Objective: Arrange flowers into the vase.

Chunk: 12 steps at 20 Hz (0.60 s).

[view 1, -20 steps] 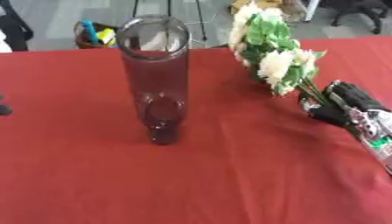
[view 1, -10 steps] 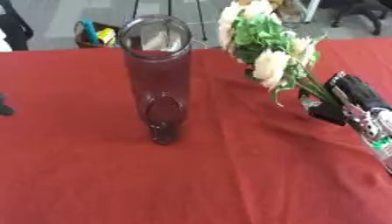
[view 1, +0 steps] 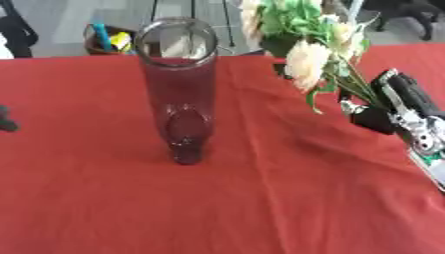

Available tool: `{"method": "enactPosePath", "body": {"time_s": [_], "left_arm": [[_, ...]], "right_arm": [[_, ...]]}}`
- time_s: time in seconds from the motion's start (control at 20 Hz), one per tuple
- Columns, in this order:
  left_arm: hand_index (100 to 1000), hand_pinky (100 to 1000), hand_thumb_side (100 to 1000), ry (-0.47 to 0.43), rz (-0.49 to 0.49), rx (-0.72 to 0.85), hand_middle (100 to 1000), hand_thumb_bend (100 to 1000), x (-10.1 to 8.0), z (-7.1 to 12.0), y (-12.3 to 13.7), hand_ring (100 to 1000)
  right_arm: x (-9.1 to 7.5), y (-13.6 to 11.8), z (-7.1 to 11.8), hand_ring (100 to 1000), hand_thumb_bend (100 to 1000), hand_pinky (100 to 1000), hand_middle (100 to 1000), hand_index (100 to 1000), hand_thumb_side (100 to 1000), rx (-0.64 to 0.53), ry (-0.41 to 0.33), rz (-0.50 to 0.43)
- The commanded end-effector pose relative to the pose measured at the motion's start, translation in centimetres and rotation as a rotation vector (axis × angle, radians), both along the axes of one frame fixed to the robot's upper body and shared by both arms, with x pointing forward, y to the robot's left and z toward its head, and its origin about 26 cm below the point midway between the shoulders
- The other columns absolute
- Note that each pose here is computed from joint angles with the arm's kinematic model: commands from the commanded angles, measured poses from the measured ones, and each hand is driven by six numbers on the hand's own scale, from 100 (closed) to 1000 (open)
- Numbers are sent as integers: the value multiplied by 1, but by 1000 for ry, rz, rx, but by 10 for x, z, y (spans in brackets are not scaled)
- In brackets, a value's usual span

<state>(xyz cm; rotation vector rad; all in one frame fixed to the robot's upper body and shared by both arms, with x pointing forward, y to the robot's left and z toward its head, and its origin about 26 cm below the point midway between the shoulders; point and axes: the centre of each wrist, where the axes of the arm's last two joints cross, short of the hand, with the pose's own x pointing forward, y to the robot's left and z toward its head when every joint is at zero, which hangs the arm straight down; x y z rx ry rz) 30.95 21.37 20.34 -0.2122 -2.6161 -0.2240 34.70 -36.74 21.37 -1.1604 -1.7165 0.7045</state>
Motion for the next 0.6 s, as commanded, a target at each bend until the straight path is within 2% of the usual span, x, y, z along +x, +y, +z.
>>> {"method": "enactPosePath", "body": {"time_s": [0.05, 0.5, 0.55, 0.6], "left_arm": [[802, 511, 961, -31, -16, 12, 789, 100, -3, 7, -3, 589], [799, 511, 960, -27, -17, 18, 790, 100, -3, 7, -2, 590], [799, 511, 956, -26, -17, 19, 790, 100, -3, 7, -2, 590], [799, 511, 960, -25, -17, 21, 790, 100, -3, 6, -2, 590]], "right_arm": [[-5, 1, 22, 175, 100, 100, 100, 100, 622, 39, -84, 26], [-7, 16, 41, 121, 100, 100, 100, 100, 624, 249, -191, 151], [-7, 18, 44, 117, 100, 100, 100, 100, 676, 272, -208, 170], [-8, 21, 48, 114, 100, 100, 100, 100, 625, 290, -226, 187]]}}
